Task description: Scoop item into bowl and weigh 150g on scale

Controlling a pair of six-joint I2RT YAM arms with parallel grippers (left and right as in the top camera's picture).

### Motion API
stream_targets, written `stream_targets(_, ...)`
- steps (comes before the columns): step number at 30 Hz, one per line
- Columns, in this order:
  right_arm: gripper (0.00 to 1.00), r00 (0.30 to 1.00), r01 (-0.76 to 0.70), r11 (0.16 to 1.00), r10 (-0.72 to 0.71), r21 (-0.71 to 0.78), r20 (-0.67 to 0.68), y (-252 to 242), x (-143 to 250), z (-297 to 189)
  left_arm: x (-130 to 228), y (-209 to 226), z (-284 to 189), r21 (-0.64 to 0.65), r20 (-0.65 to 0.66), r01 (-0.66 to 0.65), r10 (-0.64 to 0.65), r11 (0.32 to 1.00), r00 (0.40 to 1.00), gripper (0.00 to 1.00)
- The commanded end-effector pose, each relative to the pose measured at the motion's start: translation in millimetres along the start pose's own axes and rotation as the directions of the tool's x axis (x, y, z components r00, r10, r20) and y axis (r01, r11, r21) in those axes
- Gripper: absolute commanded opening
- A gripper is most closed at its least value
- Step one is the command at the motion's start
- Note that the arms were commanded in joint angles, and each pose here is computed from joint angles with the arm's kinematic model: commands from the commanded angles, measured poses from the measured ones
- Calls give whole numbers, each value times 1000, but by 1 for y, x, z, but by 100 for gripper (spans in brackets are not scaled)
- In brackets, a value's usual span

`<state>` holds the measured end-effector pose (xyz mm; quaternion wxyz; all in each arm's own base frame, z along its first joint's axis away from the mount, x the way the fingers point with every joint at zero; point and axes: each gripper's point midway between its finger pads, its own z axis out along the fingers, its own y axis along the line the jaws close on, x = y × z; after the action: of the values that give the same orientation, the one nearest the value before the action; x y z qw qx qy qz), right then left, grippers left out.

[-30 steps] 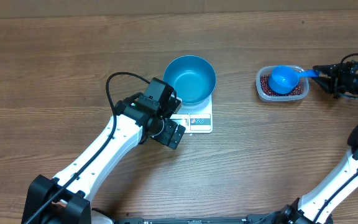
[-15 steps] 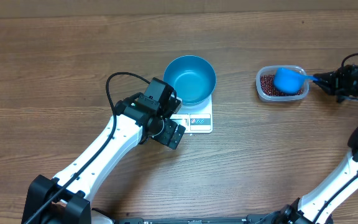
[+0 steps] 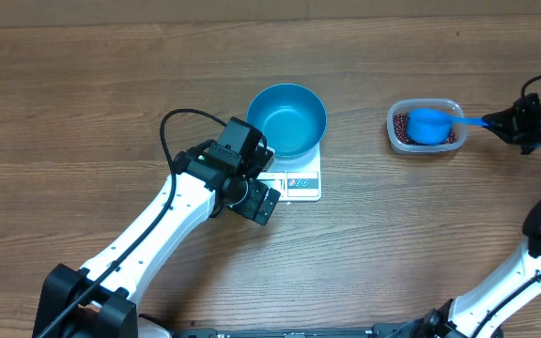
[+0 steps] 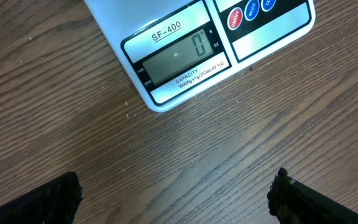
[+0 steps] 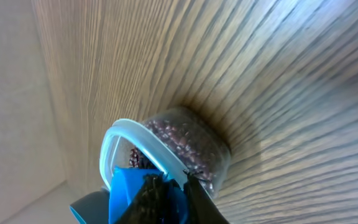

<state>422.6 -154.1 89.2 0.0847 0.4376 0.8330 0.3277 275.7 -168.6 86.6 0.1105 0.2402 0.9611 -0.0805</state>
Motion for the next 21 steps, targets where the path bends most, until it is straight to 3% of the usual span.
stream_targets(1,9,1000,-13,998,13,58,6,11,10,1,-3,1,-6,-5,23,-17,17,1000,1000,99)
stream_targets(6,14,996,-81,967,70,243,53,-10,15,8,-3,1,-6,-5,23,-17,17,1000,1000,100)
stream_targets(13,28,995,-54,962,28,267,98,-2,16,-5,-3,1,-6,-5,23,-17,17,1000,1000,100)
stream_targets(21,32,991,44,963,-75,264,110,16,31,-33,-3,1,-6,-5,23,-17,17,1000,1000,99)
